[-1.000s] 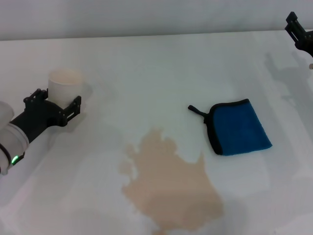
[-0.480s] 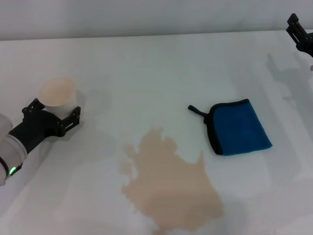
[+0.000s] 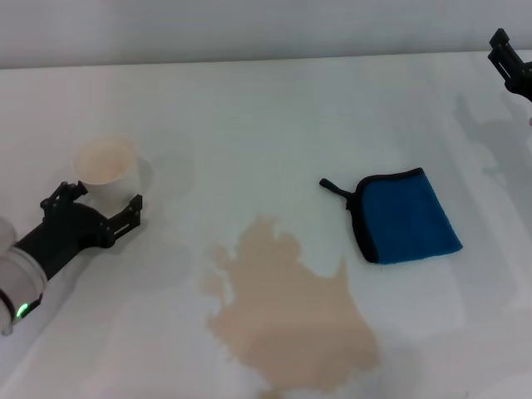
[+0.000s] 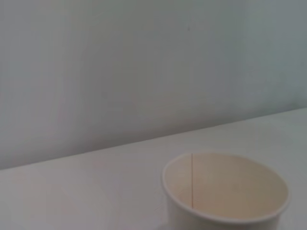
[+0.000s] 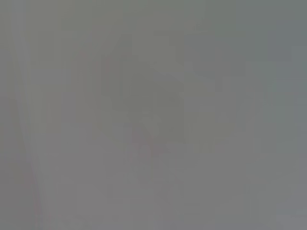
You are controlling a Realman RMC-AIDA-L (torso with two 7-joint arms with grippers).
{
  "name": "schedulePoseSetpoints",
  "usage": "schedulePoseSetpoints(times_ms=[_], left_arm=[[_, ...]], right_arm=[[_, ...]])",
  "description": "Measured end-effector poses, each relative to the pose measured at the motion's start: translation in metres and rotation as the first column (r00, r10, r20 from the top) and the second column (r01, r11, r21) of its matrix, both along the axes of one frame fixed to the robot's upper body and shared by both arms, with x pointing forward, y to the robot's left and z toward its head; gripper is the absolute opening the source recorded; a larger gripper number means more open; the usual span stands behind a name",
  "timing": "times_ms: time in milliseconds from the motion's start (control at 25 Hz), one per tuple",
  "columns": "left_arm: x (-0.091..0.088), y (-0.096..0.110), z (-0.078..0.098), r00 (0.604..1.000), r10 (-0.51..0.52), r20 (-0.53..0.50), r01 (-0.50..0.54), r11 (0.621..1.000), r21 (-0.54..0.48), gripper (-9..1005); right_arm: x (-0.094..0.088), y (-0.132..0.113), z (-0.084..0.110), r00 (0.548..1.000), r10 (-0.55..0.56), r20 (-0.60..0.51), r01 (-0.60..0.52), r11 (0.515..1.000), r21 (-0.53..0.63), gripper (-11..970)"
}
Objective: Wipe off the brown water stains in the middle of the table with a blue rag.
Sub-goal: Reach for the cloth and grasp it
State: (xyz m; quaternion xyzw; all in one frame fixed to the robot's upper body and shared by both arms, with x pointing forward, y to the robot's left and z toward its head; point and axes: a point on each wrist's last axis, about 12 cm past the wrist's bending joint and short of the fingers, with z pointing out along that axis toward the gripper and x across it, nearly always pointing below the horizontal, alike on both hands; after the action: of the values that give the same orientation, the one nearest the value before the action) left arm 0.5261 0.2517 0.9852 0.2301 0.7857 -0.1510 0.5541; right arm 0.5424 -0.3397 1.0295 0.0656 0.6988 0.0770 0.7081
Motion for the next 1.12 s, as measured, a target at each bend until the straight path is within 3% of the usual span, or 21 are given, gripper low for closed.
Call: schedulePoseSetpoints(times_ms=[360,520,720,840,960,1120], left_arm=[[-0.026,0.013,-0.012,0.996,0.073,-0.050,-0.076,0.994,-0.072,892],[-0.040,0.020,-0.012,0.991,0.127,-0.051,-0.133,0.978,-0.158,892],[-0.060,0.040,-0.006,0.966,0.259,-0.013,-0.249,0.915,-0.316,891],[-0.070,0.053,-0.003,0.935,0.355,0.003,-0.327,0.864,-0.383,891],[-0.073,0.063,-0.003,0.904,0.428,-0.001,-0.391,0.825,-0.407,891],[-0.070,0.068,-0.001,0.887,0.461,0.004,-0.418,0.809,-0.413,892]], right_arm=[[-0.002,-0.002,0.001,1.000,0.000,0.014,0.000,1.000,0.018,846],[-0.002,-0.004,0.001,1.000,-0.007,0.011,0.007,1.000,0.020,846],[0.002,-0.007,0.003,1.000,0.015,0.000,-0.015,0.994,0.111,845],[0.013,-0.007,0.009,0.989,0.135,-0.053,-0.125,0.980,0.155,845],[0.030,-0.008,0.018,0.936,0.299,-0.183,-0.269,0.948,0.171,845],[0.047,-0.005,0.042,0.819,0.482,-0.312,-0.444,0.876,0.187,845]])
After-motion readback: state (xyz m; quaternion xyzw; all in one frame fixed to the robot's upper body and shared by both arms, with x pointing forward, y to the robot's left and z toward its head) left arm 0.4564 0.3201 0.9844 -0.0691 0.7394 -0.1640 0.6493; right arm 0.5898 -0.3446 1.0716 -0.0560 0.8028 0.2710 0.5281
